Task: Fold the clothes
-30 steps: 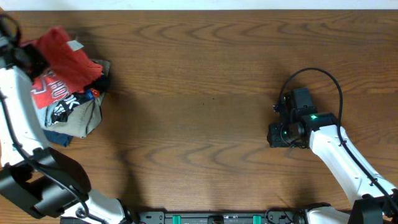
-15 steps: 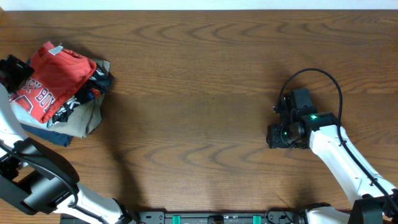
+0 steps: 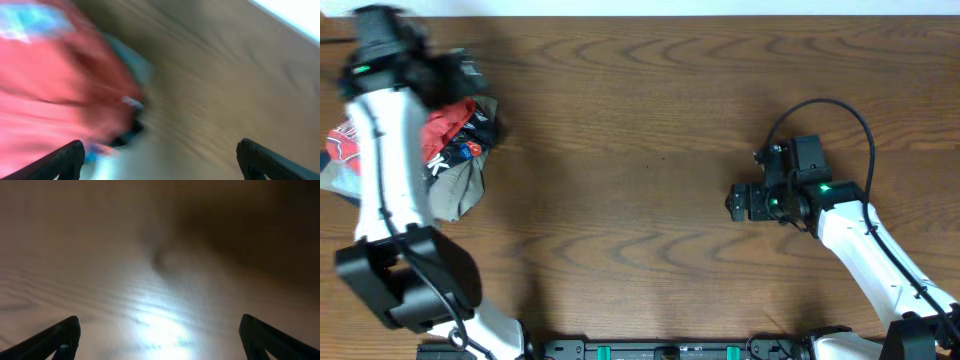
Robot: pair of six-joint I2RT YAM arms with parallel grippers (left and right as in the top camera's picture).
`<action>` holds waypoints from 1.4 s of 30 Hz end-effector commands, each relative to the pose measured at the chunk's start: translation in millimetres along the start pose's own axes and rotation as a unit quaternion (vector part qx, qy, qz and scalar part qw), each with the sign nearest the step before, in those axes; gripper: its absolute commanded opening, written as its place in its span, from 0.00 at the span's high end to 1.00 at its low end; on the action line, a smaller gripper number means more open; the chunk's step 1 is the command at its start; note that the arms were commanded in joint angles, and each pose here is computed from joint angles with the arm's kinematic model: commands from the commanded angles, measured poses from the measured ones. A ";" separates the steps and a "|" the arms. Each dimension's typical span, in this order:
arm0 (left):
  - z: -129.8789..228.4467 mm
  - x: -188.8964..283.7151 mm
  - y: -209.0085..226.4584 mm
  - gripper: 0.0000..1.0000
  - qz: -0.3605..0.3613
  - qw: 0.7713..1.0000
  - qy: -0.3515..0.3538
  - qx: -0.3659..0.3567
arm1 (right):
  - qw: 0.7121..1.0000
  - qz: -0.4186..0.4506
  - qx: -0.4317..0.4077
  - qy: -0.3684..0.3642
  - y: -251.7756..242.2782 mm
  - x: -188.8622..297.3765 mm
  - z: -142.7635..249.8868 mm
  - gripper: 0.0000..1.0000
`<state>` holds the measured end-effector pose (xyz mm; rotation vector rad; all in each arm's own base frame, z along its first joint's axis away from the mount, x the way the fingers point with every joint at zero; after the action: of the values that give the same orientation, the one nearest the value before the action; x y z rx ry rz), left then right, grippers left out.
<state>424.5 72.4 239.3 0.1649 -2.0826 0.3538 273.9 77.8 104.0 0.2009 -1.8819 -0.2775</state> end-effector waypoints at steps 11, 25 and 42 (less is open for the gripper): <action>131.9 27.7 -89.9 0.02 -0.054 0.952 0.254 -0.161 | 0.999 0.016 -0.027 -0.026 -22.3 77.9 -52.1 0.01; 185.8 114.5 -56.4 0.02 -0.024 0.980 0.136 -0.144 | 0.994 0.051 -0.081 -0.044 -27.4 123.8 -8.9 0.01; 269.6 233.2 1.0 0.02 0.107 0.931 -0.331 -0.109 | 0.960 0.015 -0.023 -0.278 -20.7 173.7 71.1 0.01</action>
<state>94.9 -9.5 308.6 -0.1129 -2.7504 0.1821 156.9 18.4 237.7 0.0851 -2.4400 -0.3748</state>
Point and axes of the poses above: each gripper's point midway between its finger pads, its own x axis back along the fingers, its own y axis along the line the jaws close on, z = x × y, the point moved 5 cm from there along x, back along the fingers, and after that the axes turned 6 degrees about -x, right-handed, at the moved point
